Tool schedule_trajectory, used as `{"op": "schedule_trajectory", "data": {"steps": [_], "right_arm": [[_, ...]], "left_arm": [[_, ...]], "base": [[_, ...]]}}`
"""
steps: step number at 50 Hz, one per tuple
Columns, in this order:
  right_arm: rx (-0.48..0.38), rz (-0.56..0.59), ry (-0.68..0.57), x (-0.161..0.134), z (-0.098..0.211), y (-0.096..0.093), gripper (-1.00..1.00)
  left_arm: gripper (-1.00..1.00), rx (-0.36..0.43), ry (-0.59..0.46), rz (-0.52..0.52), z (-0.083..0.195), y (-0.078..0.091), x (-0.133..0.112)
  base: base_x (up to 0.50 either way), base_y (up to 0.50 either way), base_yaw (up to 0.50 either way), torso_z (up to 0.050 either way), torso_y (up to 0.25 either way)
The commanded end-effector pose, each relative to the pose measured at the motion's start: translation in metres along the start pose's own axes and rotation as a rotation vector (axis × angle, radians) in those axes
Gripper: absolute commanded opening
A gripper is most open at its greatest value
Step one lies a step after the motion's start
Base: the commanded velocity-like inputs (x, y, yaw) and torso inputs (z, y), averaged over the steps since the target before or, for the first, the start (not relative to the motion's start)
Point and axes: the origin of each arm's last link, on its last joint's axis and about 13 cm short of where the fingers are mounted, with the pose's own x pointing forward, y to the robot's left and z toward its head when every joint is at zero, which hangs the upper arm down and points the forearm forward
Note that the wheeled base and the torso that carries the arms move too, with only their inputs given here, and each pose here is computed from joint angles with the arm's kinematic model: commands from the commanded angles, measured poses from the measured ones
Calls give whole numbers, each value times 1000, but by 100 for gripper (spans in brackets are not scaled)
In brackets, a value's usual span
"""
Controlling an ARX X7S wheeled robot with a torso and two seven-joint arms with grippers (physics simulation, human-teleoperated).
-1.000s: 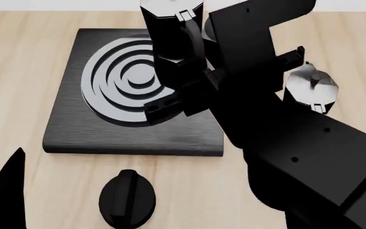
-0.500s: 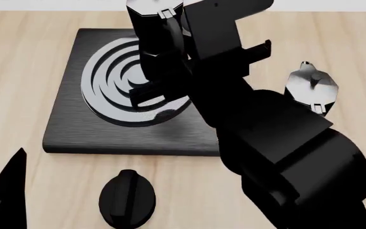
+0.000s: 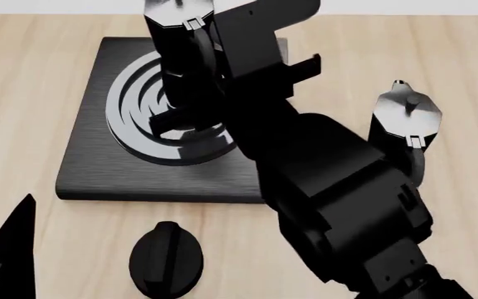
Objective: Put the right moka pot on the stove.
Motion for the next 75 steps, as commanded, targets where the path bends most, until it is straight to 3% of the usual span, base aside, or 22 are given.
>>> {"op": "schedule_trajectory", "data": {"steps": [1,22,40,70,71,75], "right_arm": [[-17,0,-35,14,2,-1,-100],[-42,47,-21,37,-12,4,-100],[-11,57,4,47,-25,4,-100],[-20,65,78,37,-46,1,-100],[-17,39,82,37,-46,0,100],[-24,55,68,33,-43,1,100]], "left_arm": [[100,-1,0,-2,0,0,0],[100,-2,-6,-9,0,0,-1],[100,1,-8,-11,1,0,-1],[100,0,-7,-10,1,-1,-1],[100,0,-6,-11,1,-1,-1],[100,0,-6,-11,1,-1,-1]], "base": [[0,0,0,0,0],[0,0,0,0,1],[0,0,0,1,1],[0,0,0,0,1],[0,0,0,0,0],[0,0,0,0,0]]}}
